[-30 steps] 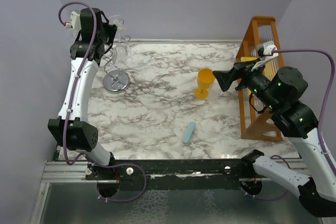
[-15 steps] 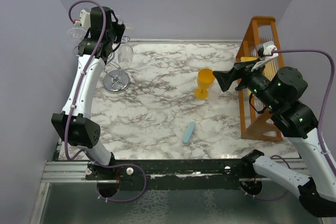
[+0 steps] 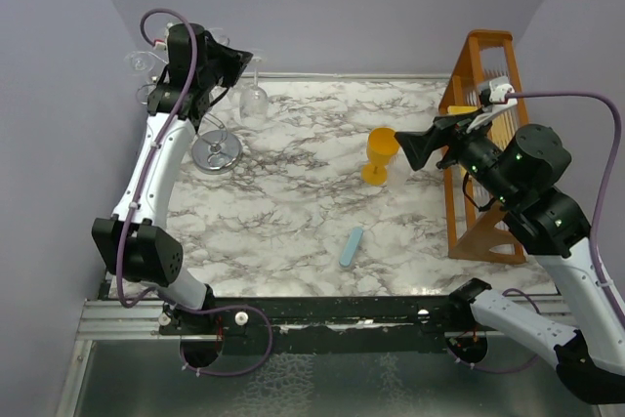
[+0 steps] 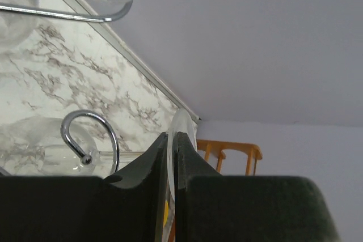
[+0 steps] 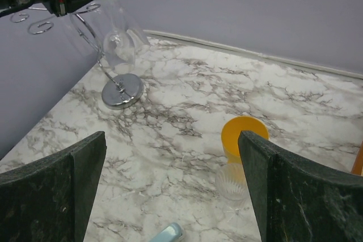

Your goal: Take the wine glass off the wine glass rack

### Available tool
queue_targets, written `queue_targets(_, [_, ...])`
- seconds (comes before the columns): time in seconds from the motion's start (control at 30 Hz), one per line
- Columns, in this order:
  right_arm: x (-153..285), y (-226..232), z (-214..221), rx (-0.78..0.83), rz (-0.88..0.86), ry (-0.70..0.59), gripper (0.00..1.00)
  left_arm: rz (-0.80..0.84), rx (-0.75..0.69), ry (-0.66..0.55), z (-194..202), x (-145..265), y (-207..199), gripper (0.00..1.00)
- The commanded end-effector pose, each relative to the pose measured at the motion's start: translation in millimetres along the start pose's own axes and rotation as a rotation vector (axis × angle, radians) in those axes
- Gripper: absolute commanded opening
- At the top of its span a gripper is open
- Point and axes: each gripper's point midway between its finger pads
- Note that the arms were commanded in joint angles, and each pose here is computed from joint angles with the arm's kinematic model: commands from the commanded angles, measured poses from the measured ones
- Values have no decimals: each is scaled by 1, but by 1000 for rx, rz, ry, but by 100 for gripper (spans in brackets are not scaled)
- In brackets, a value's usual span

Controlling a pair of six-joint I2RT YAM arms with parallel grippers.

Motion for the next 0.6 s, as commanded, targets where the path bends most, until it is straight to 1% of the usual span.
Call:
queue_targets(0.0, [-4, 14, -2, -46, -70, -8, 100, 323, 7, 58, 6, 53, -68, 0])
queue_targets(0.23, [-9, 43, 9, -149, -223, 31, 100, 595, -6, 125, 23, 121, -102, 0])
queue_targets(0.4, [-16, 68, 16, -263, -364, 57, 100, 792, 31, 145, 32, 179, -118, 0])
queue_targets(0.57, [-18, 98, 21, -388, -549, 86, 100, 1009, 99, 168, 33, 242, -133, 0])
Point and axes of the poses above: each gripper's point midway between its finger pads, its own x axis back along the fingers, its own y axis along the line the jaws close on, z = x × y, and after that the axes turned 9 degrees about -x, right-handed
